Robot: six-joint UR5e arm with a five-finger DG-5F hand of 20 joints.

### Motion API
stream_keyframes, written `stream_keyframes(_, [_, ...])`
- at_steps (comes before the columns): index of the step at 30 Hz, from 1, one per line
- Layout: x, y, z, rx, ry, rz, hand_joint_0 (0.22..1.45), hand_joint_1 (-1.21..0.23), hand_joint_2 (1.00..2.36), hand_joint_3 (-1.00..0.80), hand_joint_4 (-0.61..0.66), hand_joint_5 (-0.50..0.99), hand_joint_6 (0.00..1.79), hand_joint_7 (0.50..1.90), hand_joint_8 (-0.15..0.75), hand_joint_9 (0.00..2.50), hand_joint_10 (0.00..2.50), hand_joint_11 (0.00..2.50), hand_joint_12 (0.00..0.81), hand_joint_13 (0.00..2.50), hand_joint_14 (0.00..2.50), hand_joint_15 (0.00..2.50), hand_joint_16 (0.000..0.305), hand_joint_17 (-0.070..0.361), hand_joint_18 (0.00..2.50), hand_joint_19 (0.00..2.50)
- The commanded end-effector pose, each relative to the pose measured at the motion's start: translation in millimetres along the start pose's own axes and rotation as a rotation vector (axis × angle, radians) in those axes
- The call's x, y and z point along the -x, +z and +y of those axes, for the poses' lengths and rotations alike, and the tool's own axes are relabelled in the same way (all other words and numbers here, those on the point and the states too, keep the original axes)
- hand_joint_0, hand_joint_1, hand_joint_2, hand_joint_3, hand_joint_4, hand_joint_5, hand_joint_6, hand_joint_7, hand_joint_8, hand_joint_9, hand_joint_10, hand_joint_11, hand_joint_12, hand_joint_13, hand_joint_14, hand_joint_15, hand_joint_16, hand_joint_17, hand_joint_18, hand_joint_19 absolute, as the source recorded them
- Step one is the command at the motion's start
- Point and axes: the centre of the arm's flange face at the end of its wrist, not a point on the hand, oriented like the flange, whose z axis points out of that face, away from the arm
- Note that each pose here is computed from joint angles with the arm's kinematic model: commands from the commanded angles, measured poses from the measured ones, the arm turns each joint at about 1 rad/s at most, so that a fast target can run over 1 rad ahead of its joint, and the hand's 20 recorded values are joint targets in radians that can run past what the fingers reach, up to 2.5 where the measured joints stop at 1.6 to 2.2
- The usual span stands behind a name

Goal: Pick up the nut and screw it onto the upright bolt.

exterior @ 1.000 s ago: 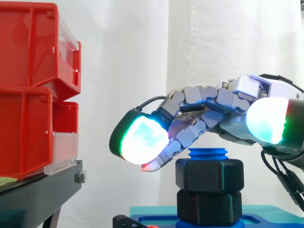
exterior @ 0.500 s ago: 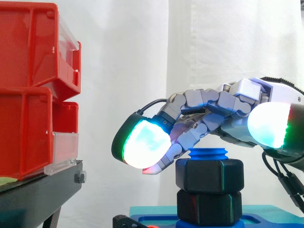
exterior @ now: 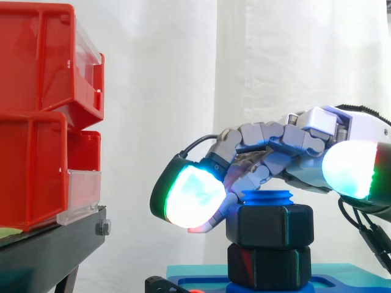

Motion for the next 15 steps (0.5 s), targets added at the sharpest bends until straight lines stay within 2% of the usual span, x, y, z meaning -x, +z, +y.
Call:
stream_keyframes(1, [-1.2,-2.8,-0.9,-0.001,0.001,0.011,0.47,-0.14,1.0,-0.5,0.22,-0.1,0.5,0.8,0.255,0.86,0.0,0.0,0.246,0.66,0.0,0.0,0.034,0.076,0.49,0.15])
stream_keyframes(4, [-7.3,-9.6,0.1,-0.004,-0.008,0.019,0.47,-0.14,1.0,-0.5,0.21,-0.1,0.5,0.79,0.253,0.85,0.0,0.0,0.247,0.66,0.0,0.0,0.034,0.076,0.49,0.15])
stream_keyframes(8, [-6.4,-10.7,-1.6,-0.002,-0.02,0.005,0.47,-0.14,1.0,-0.5,0.22,-0.1,0.5,0.8,0.255,0.86,0.0,0.0,0.246,0.67,0.0,0.0,0.034,0.076,0.49,0.15])
stream_keyframes(15, [-3.8,-13.6,-4.7,0.005,-0.024,0.004,0.47,-0.15,1.0,-0.5,0.23,-0.1,0.5,0.81,0.256,0.86,0.0,0.0,0.243,0.67,0.0,0.0,0.034,0.076,0.5,0.16])
